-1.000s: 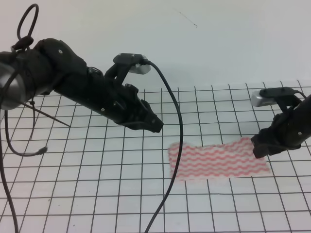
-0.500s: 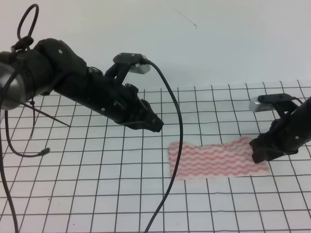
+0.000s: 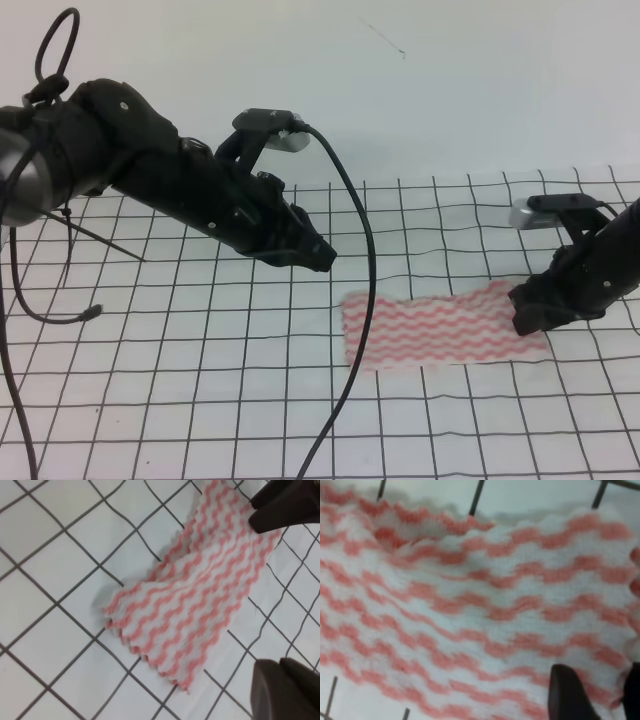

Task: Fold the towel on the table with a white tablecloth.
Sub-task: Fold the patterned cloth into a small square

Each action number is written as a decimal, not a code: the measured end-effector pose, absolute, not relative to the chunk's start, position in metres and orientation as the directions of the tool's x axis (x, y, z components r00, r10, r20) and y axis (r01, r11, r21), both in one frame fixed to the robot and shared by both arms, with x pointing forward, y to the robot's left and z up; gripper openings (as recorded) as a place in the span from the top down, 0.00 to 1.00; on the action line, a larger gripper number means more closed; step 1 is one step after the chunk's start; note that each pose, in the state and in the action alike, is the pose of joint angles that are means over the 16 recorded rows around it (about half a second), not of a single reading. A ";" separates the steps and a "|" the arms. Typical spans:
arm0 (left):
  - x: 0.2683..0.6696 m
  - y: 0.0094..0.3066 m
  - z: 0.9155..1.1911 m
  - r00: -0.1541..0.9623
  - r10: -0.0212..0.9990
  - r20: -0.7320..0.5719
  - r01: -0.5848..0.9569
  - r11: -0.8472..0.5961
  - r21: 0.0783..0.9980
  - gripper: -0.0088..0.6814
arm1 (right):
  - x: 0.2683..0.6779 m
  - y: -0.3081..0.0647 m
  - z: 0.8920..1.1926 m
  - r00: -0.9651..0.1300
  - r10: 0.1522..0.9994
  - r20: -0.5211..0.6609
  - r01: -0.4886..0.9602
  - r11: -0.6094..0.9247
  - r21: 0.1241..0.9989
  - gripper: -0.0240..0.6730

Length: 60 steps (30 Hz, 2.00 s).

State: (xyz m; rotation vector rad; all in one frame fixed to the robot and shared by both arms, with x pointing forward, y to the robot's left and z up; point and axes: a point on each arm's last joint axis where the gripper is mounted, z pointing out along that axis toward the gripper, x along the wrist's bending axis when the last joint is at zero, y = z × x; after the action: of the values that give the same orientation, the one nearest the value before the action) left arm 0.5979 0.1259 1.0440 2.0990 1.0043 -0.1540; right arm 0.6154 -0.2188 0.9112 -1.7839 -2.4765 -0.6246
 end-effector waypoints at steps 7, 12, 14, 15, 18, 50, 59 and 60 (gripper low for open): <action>0.598 0.126 1.044 0.678 0.608 -0.412 0.703 -0.374 0.606 0.99 | 0.614 -0.217 0.911 -0.349 0.897 0.272 0.917 0.266 0.298 0.73; 0.598 0.126 1.044 0.680 0.606 -0.414 0.701 -0.372 0.608 0.99 | 0.615 -0.215 0.912 -0.357 0.888 0.290 0.916 0.274 0.292 0.83; 0.598 0.125 1.045 0.680 0.604 -0.415 0.701 -0.371 0.609 0.99 | 0.615 -0.214 0.913 -0.361 0.884 0.296 0.916 0.276 0.292 0.86; 0.598 0.125 1.045 0.681 0.603 -0.416 0.701 -0.371 0.609 0.99 | 0.616 -0.214 0.914 -0.363 0.882 0.301 0.915 0.278 0.292 0.87; 0.598 0.125 1.045 0.681 0.601 -0.418 0.700 -0.370 0.611 0.99 | 0.617 -0.212 0.918 -0.370 0.874 0.316 0.914 0.282 0.292 0.90; 0.615 0.163 1.068 0.673 0.659 -0.334 0.667 -0.346 0.660 0.99 | 0.611 -0.130 0.946 -0.551 0.708 0.441 0.825 0.381 0.418 0.96; 0.618 0.196 1.080 0.643 0.675 -0.363 0.691 -0.306 0.654 0.99 | 0.612 -0.107 0.941 -0.569 0.697 0.436 0.808 0.377 0.452 0.96; 0.618 0.198 1.080 0.642 0.673 -0.367 0.692 -0.304 0.654 0.99 | 0.612 -0.106 0.940 -0.570 0.695 0.439 0.808 0.377 0.452 0.96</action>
State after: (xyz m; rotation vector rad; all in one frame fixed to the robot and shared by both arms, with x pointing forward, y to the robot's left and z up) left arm 0.6181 0.1981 1.0801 2.0319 1.0640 -0.0296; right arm 0.6120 -0.1058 0.9398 -1.3556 -2.4557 -0.9606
